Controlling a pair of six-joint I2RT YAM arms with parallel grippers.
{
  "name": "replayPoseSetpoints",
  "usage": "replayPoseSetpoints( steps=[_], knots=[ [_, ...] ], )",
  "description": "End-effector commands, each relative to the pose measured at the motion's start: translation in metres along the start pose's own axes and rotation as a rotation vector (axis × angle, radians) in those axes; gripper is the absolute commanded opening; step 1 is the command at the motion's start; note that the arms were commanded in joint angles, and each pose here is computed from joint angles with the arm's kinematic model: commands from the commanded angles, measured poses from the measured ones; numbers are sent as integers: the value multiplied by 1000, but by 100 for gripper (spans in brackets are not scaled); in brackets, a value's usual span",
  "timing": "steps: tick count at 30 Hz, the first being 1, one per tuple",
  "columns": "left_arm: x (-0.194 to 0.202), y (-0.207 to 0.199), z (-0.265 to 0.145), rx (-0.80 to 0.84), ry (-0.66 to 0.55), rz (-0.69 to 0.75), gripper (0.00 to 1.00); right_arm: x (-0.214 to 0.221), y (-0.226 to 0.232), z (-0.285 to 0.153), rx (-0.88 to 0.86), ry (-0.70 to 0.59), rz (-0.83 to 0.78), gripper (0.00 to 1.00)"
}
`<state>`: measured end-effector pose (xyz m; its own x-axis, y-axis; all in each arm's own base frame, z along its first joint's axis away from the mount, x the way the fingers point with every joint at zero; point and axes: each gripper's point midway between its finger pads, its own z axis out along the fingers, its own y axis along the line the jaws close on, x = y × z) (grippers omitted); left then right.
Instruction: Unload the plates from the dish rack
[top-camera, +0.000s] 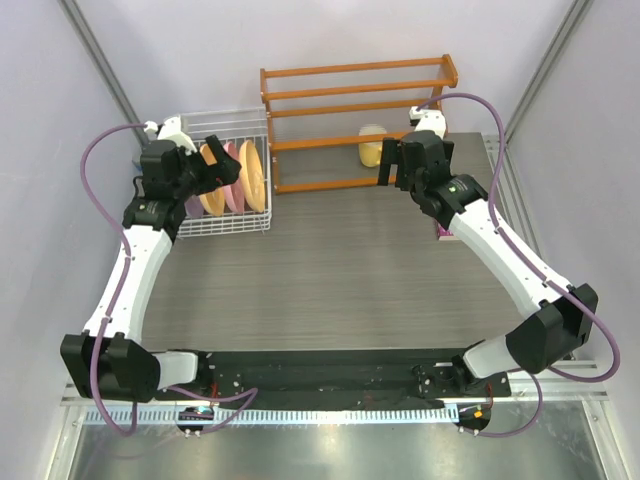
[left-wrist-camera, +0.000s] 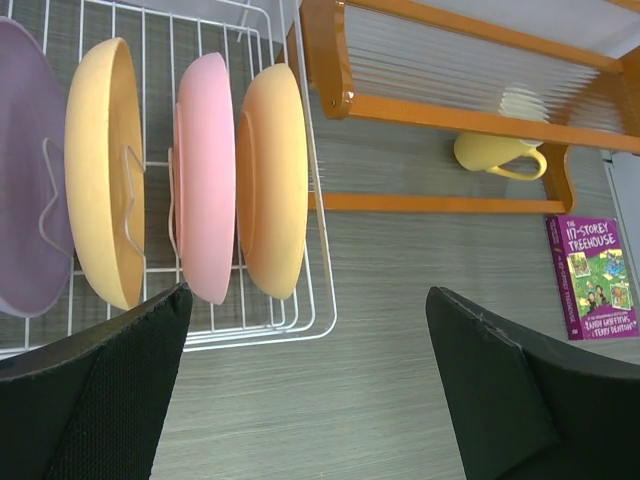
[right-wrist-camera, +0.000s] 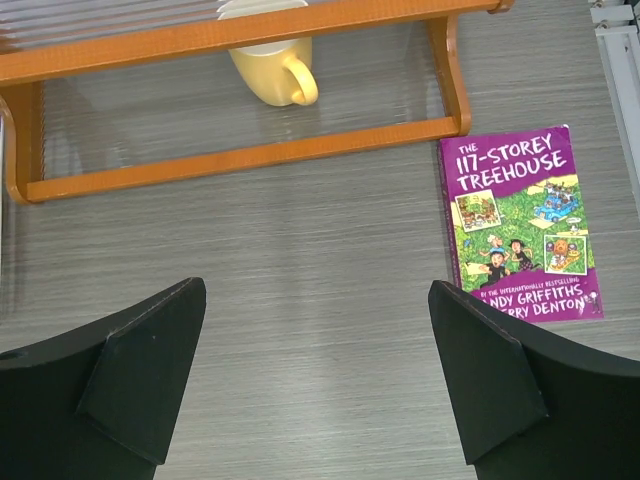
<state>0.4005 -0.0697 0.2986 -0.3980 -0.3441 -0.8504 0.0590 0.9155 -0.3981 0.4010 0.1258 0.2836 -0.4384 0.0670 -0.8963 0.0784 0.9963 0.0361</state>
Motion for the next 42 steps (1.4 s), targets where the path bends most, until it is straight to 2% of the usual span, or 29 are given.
replayPoseSetpoints(
  steps=[1,7,14,22,28,40,42],
  knots=[
    [-18,-18,-10,36,-72,57,99,-9,3,-4,-24,-26,17,100],
    [-11,-48,0,97,-59,192,100,0,4,4,-13,-2,-5,100],
    [-23,-37,20,-146,-91,314,100,5,-1,9,23,7,-21,100],
    [-14,-26,46,-260,-69,353,99,11,-10,15,78,13,-41,100],
    [7,-23,68,-290,-36,382,97,17,-14,21,95,30,-52,100],
    [28,-13,92,-371,-7,415,83,29,-27,32,139,61,-60,100],
    [31,-11,95,-389,-6,422,76,30,-30,32,146,62,-58,99]
  ],
)
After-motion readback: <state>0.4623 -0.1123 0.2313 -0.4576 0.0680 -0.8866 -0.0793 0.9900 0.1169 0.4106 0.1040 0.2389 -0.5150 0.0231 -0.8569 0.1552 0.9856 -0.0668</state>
